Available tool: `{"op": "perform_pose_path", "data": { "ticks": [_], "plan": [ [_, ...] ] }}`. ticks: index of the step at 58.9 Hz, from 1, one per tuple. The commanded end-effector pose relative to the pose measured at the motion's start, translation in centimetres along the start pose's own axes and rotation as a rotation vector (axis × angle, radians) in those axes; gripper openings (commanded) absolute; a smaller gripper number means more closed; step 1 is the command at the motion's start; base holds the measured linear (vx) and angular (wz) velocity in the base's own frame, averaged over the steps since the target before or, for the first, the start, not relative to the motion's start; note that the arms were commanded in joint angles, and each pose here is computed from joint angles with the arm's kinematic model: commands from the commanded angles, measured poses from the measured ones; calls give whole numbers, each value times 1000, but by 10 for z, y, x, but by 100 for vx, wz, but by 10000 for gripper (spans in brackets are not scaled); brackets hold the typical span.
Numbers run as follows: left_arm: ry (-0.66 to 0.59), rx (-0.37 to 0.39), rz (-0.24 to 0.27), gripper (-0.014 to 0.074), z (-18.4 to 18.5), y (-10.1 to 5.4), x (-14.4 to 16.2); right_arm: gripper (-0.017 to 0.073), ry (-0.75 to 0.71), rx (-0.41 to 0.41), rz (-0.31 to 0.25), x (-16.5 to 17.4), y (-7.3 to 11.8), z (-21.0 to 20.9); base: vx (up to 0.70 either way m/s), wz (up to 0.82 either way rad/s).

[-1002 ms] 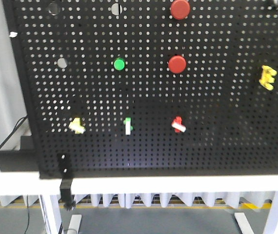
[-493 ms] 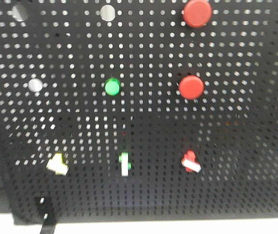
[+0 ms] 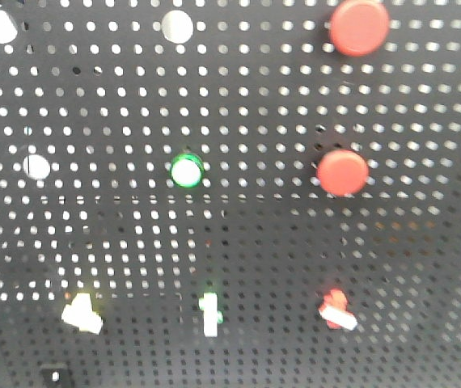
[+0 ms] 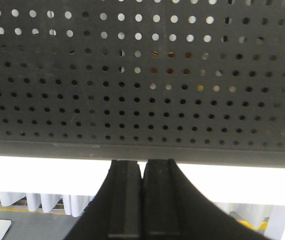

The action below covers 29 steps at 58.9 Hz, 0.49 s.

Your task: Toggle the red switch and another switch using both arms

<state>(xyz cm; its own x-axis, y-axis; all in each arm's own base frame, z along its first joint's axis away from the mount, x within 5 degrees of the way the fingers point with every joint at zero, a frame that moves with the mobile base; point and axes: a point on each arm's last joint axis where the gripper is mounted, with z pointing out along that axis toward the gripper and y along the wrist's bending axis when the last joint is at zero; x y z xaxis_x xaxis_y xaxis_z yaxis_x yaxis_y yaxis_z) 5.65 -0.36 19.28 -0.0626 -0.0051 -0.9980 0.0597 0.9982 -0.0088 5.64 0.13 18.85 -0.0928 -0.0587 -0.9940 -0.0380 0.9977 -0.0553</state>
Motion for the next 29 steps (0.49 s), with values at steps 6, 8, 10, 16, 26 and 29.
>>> {"op": "perform_pose_path", "data": {
  "ticks": [6, 8, 10, 16, 26, 29],
  "plan": [
    [-72, -3, -13, 2, 0, 0, -1, -6, -76, 3, -9, -5, 0, 0, 6, 4],
    [-72, -3, -13, 2, 0, 0, -1, -6, -76, 3, -9, -5, 0, 0, 5, 3],
    [-72, -3, -13, 2, 0, 0, -1, -6, -76, 3, -9, -5, 0, 0, 4, 2],
    [-72, -3, -13, 2, 0, 0, -1, -6, -76, 3, -9, -5, 0, 0, 2, 1],
    [-76, -5, 15, 2, 0, 0, -1, -6, -75, 3, -9, -5, 0, 0, 0, 0],
    [-75, -5, 15, 2, 0, 0, -1, -6, -75, 3, -9, -5, 0, 0, 0, 0]
  ]
}}
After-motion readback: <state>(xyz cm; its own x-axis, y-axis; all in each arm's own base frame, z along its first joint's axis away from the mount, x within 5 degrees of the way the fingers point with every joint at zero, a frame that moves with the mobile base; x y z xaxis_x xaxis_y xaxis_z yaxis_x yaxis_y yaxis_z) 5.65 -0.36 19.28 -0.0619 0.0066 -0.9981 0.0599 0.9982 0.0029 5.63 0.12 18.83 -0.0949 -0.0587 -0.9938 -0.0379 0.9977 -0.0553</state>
